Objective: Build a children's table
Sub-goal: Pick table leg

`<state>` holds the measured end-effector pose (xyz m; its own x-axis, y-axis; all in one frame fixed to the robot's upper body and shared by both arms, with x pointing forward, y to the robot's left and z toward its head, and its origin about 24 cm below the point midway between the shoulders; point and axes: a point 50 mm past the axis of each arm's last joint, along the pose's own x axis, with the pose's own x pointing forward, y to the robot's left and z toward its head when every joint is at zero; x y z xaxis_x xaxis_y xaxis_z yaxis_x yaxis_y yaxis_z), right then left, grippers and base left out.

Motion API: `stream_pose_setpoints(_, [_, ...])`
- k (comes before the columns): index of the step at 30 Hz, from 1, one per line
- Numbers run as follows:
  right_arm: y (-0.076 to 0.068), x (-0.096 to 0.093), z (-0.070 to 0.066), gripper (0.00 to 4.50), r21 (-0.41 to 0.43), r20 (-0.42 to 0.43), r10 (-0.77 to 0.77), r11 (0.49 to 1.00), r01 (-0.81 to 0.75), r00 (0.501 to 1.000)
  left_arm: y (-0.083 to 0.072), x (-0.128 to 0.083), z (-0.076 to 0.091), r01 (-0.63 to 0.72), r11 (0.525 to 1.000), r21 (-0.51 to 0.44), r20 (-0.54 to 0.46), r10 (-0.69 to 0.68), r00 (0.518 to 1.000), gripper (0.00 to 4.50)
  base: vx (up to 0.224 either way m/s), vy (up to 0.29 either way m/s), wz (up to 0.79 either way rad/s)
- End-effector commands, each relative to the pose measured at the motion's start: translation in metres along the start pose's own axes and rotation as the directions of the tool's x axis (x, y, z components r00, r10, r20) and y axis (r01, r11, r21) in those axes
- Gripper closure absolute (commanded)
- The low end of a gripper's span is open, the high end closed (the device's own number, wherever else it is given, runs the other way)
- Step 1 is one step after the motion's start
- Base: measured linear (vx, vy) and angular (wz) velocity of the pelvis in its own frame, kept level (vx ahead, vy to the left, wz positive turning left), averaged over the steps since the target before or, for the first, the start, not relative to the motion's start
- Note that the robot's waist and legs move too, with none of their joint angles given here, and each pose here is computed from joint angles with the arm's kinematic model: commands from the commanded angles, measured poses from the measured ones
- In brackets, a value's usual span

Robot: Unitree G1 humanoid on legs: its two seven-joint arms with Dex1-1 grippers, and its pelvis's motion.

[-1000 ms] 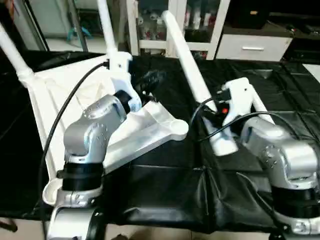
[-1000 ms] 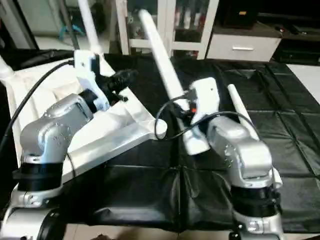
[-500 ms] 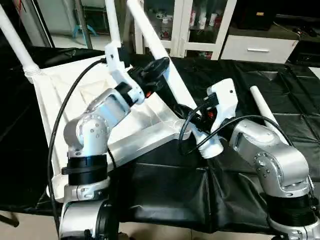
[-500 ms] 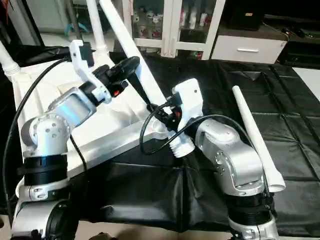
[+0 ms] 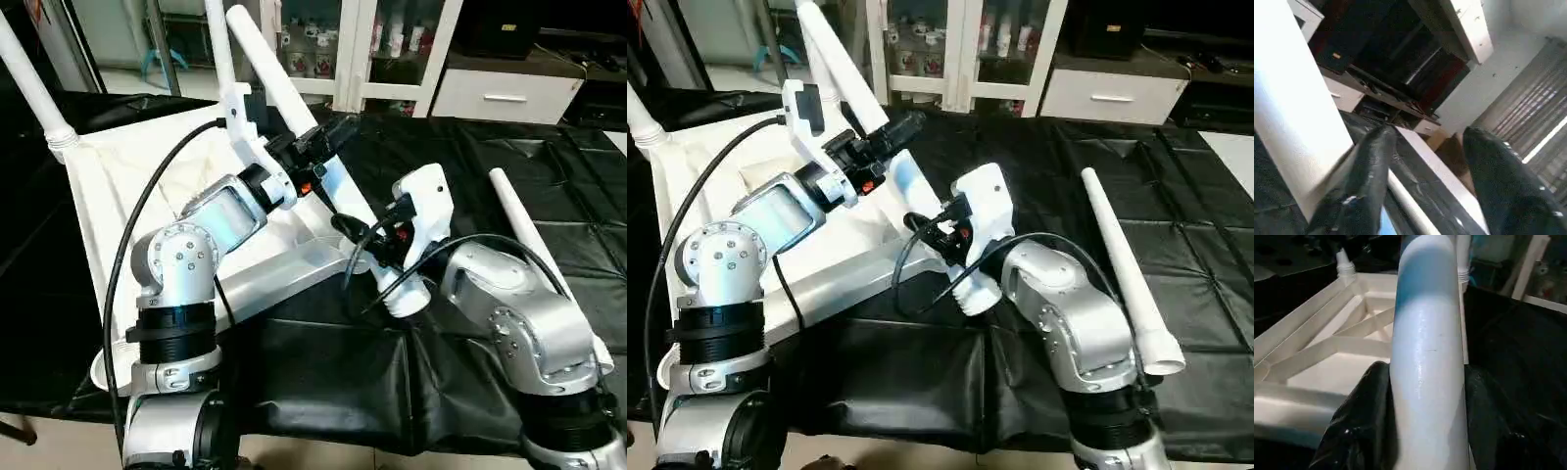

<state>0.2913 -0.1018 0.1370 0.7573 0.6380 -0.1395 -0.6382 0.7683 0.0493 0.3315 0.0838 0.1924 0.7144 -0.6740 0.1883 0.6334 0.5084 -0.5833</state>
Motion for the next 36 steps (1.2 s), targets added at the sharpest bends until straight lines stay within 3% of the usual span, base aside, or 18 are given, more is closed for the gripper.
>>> stream_pose_setpoints(1, [-0.015,-0.005,0.020,2.73,-0.034,0.102,-0.091,0.995,0.095,0.991,0.009,-0.004,0.002,-0.056,0.998,0.004,-0.004,0.056,0.998,1.62,0.000,0.000,0.00])
stream_pose_setpoints(2, [-0.015,-0.005,0.019,2.73,-0.034,0.101,-0.095,0.995,0.099,0.990,0.009,-0.004,0.002,-0.056,0.998,0.005,-0.003,0.056,0.998,1.39,0.000,0.000,0.00])
stream_pose_setpoints(5, [-0.019,-0.006,0.019,2.73,-0.036,0.097,-0.110,0.993,0.114,0.989,0.009,-0.005,0.003,-0.051,0.999,0.012,0.000,0.051,0.999,1.24,0.000,0.000,0.00])
stream_pose_setpoints(12, [-0.013,-0.006,0.020,2.73,-0.046,0.110,-0.067,0.996,0.072,0.992,0.012,-0.006,0.003,-0.071,0.997,0.019,0.004,0.071,0.997,0.65,0.000,0.000,0.00])
stream_pose_setpoints(17, [0.004,-0.004,0.017,2.73,-0.060,0.088,0.039,0.998,-0.034,0.995,0.008,-0.004,0.000,-0.045,0.999,0.020,-0.011,0.045,0.999,0.30,0.000,0.000,0.00])
stream_pose_setpoints(21, [0.015,-0.003,0.011,2.73,-0.074,0.062,0.098,0.993,-0.094,0.993,0.004,-0.002,-0.004,-0.017,1.000,0.019,-0.033,0.018,0.999,0.28,0.000,0.000,0.00])
stream_pose_setpoints(22, [0.017,-0.003,0.010,2.73,-0.074,0.061,0.107,0.992,-0.103,0.992,0.004,-0.002,-0.005,-0.016,1.000,0.018,-0.039,0.017,0.999,0.57,0.000,0.000,0.00])
stream_pose_setpoints(25, [0.016,-0.002,0.010,2.73,-0.072,0.062,0.100,0.993,-0.096,0.993,0.007,-0.003,-0.004,-0.028,1.000,-0.005,-0.032,0.028,0.999,0.64,0.000,0.000,0.00])
stream_pose_setpoints(36, [0.016,0.000,0.012,2.73,-0.073,0.067,0.095,0.993,-0.090,0.993,0.012,-0.007,-0.001,-0.059,0.998,-0.024,-0.012,0.058,0.998,1.67,0.000,0.000,0.00])
